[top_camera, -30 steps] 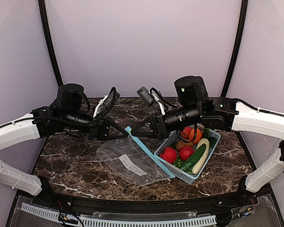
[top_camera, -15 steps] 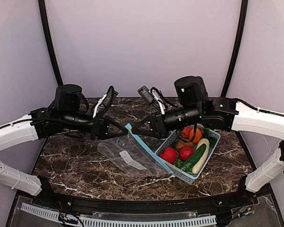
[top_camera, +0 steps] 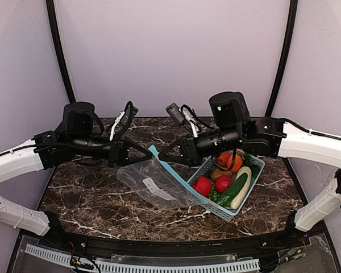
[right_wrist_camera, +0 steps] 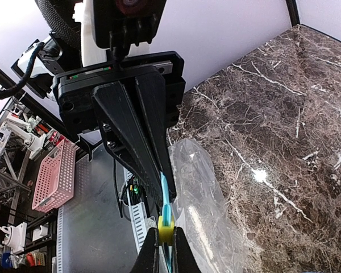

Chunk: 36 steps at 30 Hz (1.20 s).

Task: Place the food in the zip-top bag and seal the zipper
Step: Unzip the zipper from the zipper food storage bag.

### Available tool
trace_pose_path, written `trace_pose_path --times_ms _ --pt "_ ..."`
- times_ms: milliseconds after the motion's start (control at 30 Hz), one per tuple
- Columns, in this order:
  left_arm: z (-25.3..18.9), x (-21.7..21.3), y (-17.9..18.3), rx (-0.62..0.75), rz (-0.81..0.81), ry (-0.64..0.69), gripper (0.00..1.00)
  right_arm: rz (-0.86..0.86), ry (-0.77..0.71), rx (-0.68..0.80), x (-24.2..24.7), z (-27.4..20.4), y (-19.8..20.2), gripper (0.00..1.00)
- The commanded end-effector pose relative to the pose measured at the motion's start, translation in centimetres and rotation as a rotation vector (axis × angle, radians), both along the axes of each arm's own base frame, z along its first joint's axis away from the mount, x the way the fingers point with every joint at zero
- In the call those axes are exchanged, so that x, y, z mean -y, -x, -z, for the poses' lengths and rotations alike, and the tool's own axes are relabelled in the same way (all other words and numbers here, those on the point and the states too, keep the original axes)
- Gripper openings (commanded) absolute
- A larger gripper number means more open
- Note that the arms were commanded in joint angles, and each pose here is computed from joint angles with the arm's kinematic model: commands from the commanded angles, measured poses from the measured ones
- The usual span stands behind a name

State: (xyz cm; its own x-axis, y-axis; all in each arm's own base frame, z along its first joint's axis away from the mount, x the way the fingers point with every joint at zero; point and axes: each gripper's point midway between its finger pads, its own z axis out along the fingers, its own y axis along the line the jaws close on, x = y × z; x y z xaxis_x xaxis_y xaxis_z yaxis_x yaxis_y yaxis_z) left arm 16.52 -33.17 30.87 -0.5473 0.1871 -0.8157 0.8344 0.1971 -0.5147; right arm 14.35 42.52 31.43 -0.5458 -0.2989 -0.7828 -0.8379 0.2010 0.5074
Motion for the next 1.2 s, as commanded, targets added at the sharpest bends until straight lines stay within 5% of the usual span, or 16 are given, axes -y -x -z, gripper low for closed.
trace_pose_path --times_ms 0,1167 --pt "-0.5 -0.6 -0.3 0.026 -0.041 0.006 0.01 0.004 0.017 0.003 0.3 0.4 0.0 0.0" --pt "-0.4 -1.8 -3.1 0.028 -0.205 -0.019 0.01 0.012 0.046 -0.013 0.1 1.7 -0.2 0.0"
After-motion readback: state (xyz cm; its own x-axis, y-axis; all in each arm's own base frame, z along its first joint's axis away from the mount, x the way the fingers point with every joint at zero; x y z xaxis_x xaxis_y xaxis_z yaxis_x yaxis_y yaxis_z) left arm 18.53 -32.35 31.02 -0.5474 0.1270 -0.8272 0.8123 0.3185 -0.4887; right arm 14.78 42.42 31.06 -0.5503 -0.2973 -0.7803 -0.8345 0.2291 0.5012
